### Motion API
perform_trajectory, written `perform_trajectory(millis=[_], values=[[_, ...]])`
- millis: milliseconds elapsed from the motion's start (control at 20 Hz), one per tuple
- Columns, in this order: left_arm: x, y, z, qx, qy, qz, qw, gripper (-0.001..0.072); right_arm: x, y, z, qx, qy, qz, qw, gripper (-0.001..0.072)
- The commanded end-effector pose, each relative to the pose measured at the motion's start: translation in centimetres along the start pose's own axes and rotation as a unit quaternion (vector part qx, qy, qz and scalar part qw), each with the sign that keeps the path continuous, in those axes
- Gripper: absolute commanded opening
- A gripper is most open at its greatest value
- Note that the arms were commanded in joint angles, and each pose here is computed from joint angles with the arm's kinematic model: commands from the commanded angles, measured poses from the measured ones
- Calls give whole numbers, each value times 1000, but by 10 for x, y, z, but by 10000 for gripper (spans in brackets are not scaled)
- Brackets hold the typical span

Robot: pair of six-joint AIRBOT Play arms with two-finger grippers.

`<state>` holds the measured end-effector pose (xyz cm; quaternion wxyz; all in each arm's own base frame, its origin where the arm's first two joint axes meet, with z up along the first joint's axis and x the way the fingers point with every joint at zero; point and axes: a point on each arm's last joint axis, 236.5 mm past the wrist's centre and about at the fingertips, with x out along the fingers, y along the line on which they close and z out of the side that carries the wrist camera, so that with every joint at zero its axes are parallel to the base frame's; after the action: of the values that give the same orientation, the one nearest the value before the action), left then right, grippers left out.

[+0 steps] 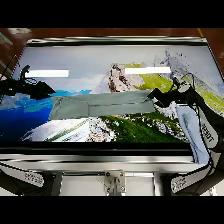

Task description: Fold the shirts.

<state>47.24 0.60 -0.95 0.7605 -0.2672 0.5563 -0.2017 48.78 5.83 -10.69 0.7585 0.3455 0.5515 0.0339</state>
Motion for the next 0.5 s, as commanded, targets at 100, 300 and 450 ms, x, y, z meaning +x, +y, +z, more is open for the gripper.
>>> perform_trajectory(millis=[100, 300, 450], values=[[-6, -13, 5, 4, -9, -18, 1000, 566, 26, 17, -14, 54, 25, 51, 997, 536], [-2, -26, 6, 5, -11, -37, 999, 389, 15, 26, -7, 15, 11, 59, 998, 60], [13, -57, 1, 18, 6, -69, 997, 115, -28, 60, 4, -48, -23, 83, 995, 59]])
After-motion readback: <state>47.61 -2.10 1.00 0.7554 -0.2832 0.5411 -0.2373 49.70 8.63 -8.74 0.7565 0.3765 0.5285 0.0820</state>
